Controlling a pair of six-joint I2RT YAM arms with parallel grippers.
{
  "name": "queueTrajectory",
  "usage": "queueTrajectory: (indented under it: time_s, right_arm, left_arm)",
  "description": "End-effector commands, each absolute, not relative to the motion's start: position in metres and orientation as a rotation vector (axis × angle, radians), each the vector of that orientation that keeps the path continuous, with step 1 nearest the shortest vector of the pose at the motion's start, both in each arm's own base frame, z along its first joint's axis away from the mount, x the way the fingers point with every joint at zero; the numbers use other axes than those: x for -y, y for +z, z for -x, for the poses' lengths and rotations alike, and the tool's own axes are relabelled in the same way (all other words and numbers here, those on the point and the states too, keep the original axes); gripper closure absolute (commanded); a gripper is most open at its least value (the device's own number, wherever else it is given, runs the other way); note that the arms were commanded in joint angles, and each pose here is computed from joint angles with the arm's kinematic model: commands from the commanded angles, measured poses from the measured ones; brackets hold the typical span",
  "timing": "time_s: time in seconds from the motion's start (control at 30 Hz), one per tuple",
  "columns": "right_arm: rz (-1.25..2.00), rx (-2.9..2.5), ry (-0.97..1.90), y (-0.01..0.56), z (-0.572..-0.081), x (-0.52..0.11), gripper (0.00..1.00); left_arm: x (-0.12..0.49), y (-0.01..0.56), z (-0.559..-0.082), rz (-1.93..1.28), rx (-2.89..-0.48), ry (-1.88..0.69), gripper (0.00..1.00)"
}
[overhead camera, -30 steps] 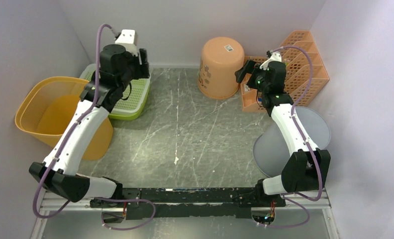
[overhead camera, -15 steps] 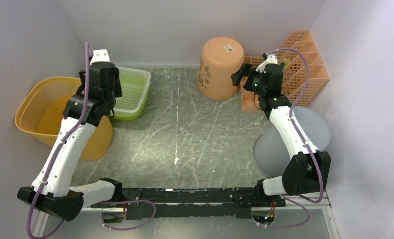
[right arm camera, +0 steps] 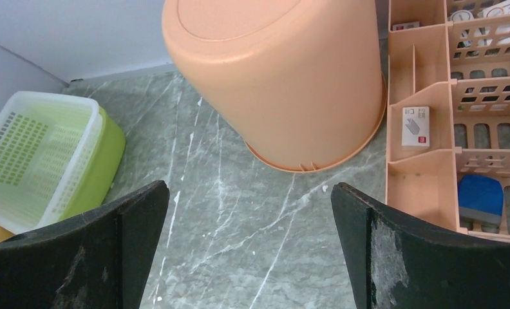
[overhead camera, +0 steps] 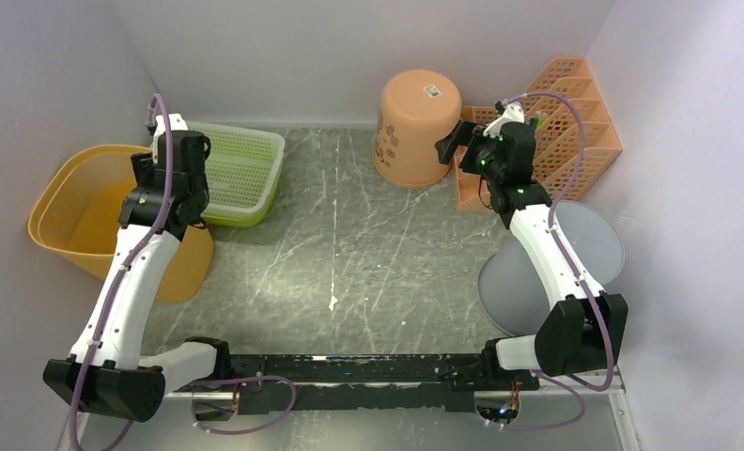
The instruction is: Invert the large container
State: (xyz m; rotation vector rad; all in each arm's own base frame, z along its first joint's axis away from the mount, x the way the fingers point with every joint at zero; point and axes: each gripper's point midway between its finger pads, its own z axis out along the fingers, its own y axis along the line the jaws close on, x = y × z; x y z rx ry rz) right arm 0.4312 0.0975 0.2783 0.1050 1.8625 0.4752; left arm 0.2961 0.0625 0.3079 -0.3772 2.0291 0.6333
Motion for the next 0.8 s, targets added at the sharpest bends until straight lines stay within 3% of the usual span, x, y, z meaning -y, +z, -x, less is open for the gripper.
queueTrajectory:
  time_s: [0.0,0.3,0.33,0.4,0.43,0.77]
  right_arm:
    - [-0.085,-1.843,0.455,0.285,-0.426,-0.096,0.00]
    - [-0.090,-1.841,0.452,0.285,-0.426,-0.095,0.00]
    - [-0.090,-1.840,0.454,0.285,-0.426,-0.095,0.00]
    - [-0.091,-1.837,0.454,0.285,-0.427,-0.095,0.00]
    - [-0.091,-1.837,0.453,0.286,-0.427,-0.095,0.00]
    - [-0.104,-1.833,0.425,0.285,-0.429,-0.091,0.00]
  left_arm:
    - [-0.072,0.300,-0.306,0.374,-2.038,0.605,0.29]
    - [-0.068,0.283,-0.310,0.338,-2.086,0.556,0.59]
    - [-0.068,0.281,-0.309,0.336,-2.093,0.556,0.65]
    - [-0.067,0.277,-0.308,0.330,-2.111,0.555,0.87]
    - [-0.066,0.277,-0.308,0.322,-2.119,0.548,0.92]
    - [-0.036,0.340,-0.298,0.231,-2.025,0.301,0.93]
